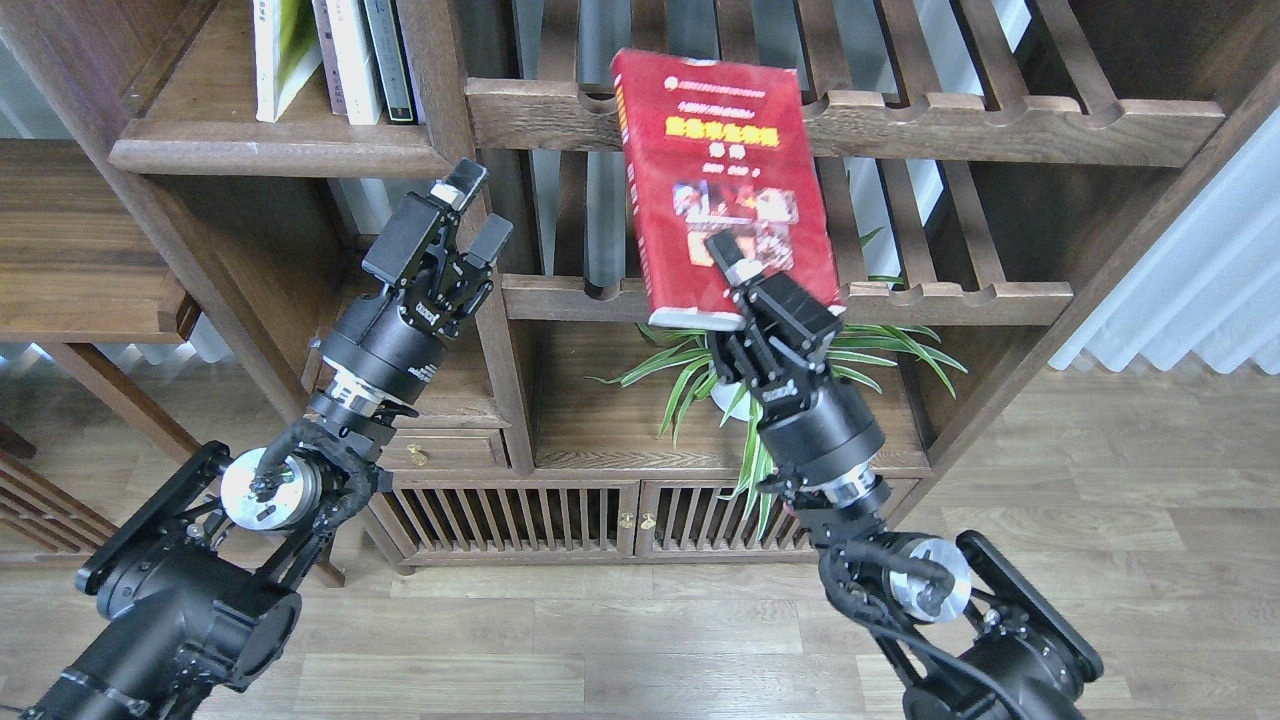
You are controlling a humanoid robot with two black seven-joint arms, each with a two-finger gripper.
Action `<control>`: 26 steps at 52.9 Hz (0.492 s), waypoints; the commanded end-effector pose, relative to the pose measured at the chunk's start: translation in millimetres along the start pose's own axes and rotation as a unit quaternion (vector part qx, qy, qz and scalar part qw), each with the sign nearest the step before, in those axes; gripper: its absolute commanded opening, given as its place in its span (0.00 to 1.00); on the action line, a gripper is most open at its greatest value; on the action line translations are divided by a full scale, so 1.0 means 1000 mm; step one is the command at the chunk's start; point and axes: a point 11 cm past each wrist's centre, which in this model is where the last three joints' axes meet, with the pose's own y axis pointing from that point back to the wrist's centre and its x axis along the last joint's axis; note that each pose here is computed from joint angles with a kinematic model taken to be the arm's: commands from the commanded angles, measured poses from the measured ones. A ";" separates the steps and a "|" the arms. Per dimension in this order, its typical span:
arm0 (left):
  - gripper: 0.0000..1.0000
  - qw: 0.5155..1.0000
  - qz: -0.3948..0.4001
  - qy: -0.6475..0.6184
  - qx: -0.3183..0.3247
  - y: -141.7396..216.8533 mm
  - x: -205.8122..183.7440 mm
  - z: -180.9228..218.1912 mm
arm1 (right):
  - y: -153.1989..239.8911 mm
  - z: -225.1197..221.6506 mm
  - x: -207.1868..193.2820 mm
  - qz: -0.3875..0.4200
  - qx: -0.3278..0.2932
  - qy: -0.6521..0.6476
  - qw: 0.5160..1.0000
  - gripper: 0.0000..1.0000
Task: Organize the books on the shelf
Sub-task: 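Grip the red book between both grippers and lower it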
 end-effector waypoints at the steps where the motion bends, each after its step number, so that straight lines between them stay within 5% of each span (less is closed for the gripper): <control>1: 0.96 1.000 0.004 -0.002 0.010 0.006 -0.003 0.003 | 0.011 0.003 0.007 0.015 0.003 -0.006 1.000 0.03; 26: 0.95 0.993 0.050 0.008 0.104 0.025 0.020 -0.048 | 0.037 0.027 0.025 0.054 -0.043 -0.021 0.997 0.03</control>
